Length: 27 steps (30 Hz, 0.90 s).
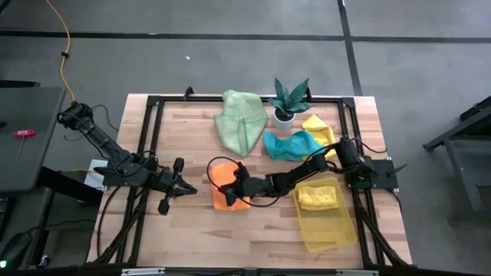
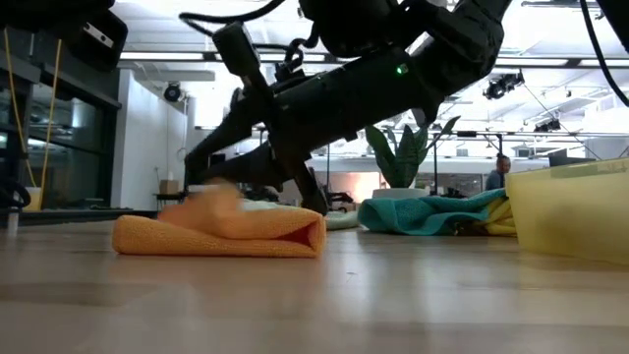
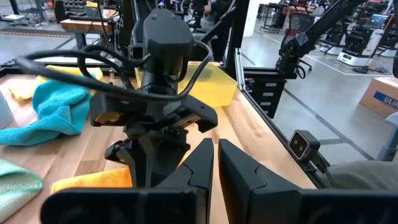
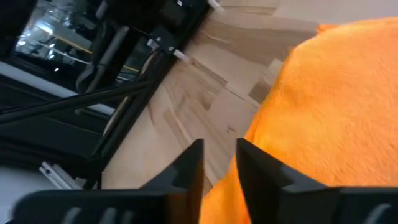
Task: Fold microfiber towels
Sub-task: Fold the orange microfiber cloth
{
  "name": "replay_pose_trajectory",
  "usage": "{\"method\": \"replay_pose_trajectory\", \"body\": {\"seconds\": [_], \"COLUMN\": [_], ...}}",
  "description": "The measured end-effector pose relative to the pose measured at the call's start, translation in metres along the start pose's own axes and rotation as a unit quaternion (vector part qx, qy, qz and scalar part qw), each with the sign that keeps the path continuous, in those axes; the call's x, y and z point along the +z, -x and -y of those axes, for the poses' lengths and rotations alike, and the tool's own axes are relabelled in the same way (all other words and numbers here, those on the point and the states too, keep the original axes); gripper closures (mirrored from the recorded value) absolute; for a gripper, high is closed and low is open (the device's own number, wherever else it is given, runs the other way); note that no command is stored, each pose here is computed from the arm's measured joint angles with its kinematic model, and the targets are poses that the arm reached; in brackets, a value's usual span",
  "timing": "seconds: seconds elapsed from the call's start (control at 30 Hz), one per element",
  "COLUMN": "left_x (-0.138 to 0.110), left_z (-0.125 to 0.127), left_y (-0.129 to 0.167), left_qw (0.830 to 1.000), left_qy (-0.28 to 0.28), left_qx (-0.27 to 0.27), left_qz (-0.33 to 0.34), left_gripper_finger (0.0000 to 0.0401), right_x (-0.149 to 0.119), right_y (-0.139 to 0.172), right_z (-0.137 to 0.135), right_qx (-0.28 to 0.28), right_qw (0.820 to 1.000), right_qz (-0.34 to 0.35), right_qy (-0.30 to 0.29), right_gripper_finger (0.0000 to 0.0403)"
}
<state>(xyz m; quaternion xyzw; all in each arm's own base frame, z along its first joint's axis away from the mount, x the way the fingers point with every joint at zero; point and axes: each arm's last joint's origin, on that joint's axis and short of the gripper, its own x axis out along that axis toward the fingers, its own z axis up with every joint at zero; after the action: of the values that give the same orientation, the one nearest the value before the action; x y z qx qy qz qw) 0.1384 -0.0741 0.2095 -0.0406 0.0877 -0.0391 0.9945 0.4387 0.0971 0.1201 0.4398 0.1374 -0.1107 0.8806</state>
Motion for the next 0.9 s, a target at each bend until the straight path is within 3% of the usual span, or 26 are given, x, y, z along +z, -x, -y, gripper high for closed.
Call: {"method": "replay_pose_trajectory", "body": {"seconds": [0.17,0.33,0.47,0.6,0.77,0.9], "left_x": [0.0,-0.002,-0.002,-0.002,-0.002,-0.006], "left_z": [0.0,0.0,0.0,0.0,0.0,-0.001], "left_y": [0.0,0.0,0.0,0.0,0.0,-0.004], "left_qw": [1.0,1.0,1.0,1.0,1.0,0.999], "left_qy": [-0.001,-0.001,-0.001,0.004,0.008,0.009], "left_qx": [0.0,0.002,0.002,0.002,0.004,0.027], "left_qz": [-0.002,-0.01,-0.011,-0.011,-0.01,-0.021], "left_gripper_finger": [0.0387,0.0387,0.0387,0.0387,0.0387,0.0392], "right_x": [0.008,0.025,0.023,0.009,-0.01,-0.007], "right_y": [0.0,0.013,0.034,0.056,0.07,0.074], "right_z": [0.0,-0.013,-0.031,-0.037,-0.028,-0.014], "right_qx": [-0.002,-0.02,-0.037,-0.118,-0.213,-0.269], "right_qw": [0.999,0.991,0.973,0.947,0.929,0.922], "right_qz": [0.01,0.004,-0.034,-0.051,-0.061,-0.08], "right_qy": [0.047,0.13,0.227,0.293,0.296,0.268], "right_gripper_finger": [0.0256,0.0241,0.0243,0.0247,0.0249,0.0249]}}
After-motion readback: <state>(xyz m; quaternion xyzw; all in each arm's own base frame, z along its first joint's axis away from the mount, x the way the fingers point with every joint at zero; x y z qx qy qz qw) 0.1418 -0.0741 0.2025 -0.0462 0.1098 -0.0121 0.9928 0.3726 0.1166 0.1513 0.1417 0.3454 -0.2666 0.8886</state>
